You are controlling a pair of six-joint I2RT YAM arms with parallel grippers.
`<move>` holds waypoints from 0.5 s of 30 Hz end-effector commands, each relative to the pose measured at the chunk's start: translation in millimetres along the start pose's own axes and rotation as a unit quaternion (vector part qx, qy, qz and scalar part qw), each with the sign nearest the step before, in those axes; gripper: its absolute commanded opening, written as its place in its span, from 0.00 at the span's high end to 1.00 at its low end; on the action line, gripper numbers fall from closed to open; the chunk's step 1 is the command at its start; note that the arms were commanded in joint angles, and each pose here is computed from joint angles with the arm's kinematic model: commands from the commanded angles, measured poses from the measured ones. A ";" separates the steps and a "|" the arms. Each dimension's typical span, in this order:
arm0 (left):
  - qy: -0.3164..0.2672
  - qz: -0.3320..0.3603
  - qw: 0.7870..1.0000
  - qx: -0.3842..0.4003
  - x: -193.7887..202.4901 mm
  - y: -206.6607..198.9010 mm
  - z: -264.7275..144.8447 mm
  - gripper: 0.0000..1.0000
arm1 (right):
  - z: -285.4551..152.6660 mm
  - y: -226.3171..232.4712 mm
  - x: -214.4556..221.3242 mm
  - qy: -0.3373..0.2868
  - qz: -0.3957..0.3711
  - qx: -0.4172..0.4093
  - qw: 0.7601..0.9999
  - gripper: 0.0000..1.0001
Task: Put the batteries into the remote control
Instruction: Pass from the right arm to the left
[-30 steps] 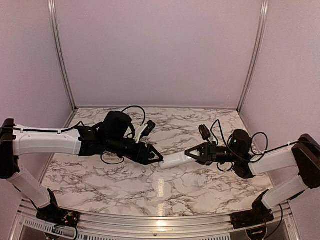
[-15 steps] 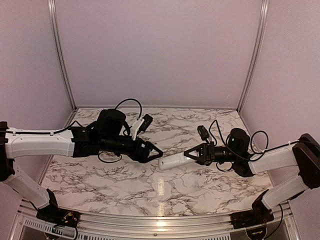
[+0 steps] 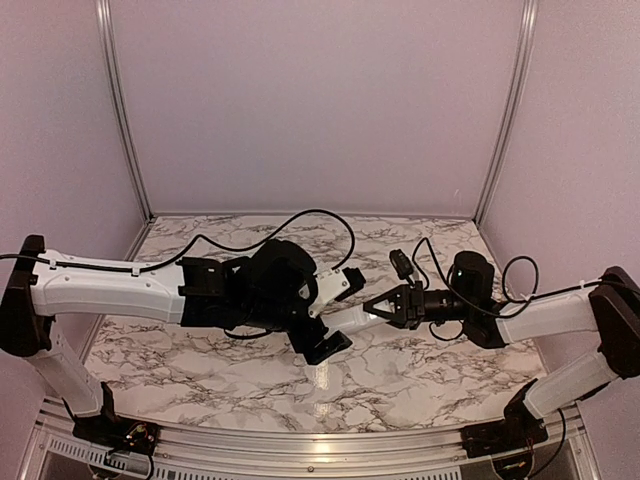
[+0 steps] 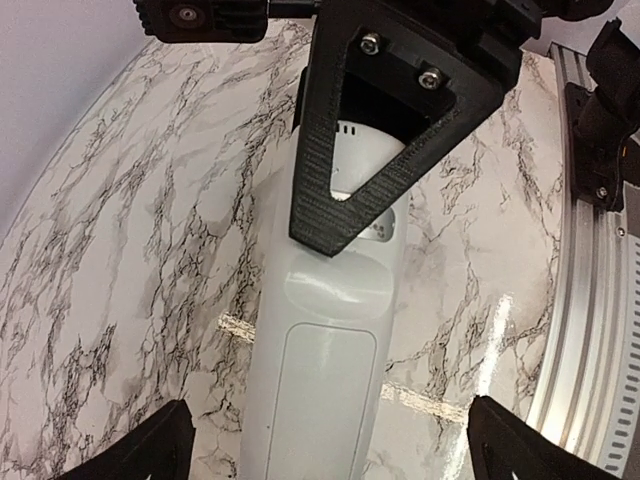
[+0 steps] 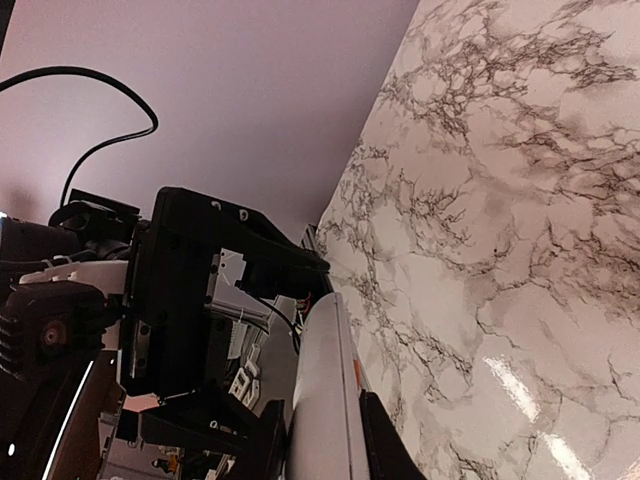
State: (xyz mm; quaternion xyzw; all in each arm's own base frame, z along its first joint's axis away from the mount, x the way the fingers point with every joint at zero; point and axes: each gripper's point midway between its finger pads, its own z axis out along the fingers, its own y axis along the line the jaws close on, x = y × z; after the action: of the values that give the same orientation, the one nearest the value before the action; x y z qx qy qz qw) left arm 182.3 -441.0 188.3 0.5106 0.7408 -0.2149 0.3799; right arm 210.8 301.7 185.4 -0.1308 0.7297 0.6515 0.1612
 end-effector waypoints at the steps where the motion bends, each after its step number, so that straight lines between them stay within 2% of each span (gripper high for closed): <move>1: 0.059 0.064 0.995 -0.053 16.1 11.8 15.5 0.01 | 4.2 19.5 -9.0 -0.001 -0.027 -0.018 0.999 1.00; 7: 0.082 0.082 0.991 -0.070 21.7 16.9 31.7 0.01 | 4.8 21.9 -8.2 0.002 -0.030 -0.021 0.999 1.00; 8: 0.083 0.082 0.991 -0.071 21.8 17.2 32.5 0.04 | 4.8 21.8 -8.3 0.002 -0.029 -0.021 0.999 1.00; 13: 0.099 0.086 0.990 -0.058 28.5 12.9 38.8 0.33 | 5.3 23.0 -8.2 0.006 -0.031 -0.020 0.999 1.00; 15: 0.104 0.087 0.990 -0.051 31.0 10.6 40.2 0.41 | 6.0 22.7 -8.0 0.008 -0.031 -0.019 0.999 1.00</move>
State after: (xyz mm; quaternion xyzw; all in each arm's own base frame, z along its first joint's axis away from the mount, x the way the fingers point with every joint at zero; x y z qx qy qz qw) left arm 203.3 -446.2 145.9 0.5612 0.7390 -0.0958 0.3601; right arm 209.9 303.8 185.9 -0.1327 0.7318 0.6502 0.1555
